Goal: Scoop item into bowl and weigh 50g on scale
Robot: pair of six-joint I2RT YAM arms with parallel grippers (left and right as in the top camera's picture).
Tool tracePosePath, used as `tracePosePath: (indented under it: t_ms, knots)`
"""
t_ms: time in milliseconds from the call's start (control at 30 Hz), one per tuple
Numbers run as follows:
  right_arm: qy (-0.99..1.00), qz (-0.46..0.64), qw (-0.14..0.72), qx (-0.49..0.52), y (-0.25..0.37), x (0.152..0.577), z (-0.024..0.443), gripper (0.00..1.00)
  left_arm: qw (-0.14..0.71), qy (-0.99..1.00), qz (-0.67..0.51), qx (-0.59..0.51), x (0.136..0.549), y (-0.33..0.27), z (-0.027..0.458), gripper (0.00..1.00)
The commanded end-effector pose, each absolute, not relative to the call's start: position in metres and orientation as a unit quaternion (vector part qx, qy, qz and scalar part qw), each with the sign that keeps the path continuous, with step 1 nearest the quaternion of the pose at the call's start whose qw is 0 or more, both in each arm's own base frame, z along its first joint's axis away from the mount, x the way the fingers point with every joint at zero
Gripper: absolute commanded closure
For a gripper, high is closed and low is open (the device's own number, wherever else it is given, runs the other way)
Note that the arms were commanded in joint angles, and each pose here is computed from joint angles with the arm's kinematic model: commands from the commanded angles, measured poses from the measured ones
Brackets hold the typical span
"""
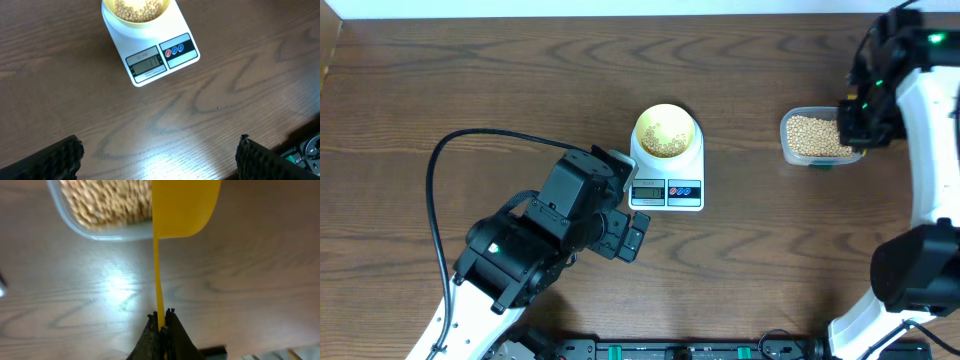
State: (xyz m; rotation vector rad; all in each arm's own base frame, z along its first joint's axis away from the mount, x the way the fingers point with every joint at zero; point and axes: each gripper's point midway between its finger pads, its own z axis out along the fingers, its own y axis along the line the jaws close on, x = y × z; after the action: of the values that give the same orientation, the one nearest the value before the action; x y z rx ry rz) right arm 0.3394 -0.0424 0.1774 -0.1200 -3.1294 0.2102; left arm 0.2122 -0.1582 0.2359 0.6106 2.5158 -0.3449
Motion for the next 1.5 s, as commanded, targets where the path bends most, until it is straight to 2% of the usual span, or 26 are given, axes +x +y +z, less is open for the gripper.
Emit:
tracePosePath:
  t_ms: [0,300,1467]
  knots:
    - [-0.991,0.119,0.005,-0.062,-0.052,0.332,0.176,0.99,0.264,0.93,-0.128,0.221,0.214,-0.158,0.239,0.0]
    - [-0.984,0.141,0.006,-0.104,-0.058,0.331,0.165,0.99,0.264,0.93,-0.128,0.221,0.214,-0.158,0.239,0.0]
    - [-0.99,0.088,-0.002,-0.108,-0.041,0.34,0.103,0.99,0.265,0.93,-0.128,0.221,0.214,-0.158,0.239,0.0]
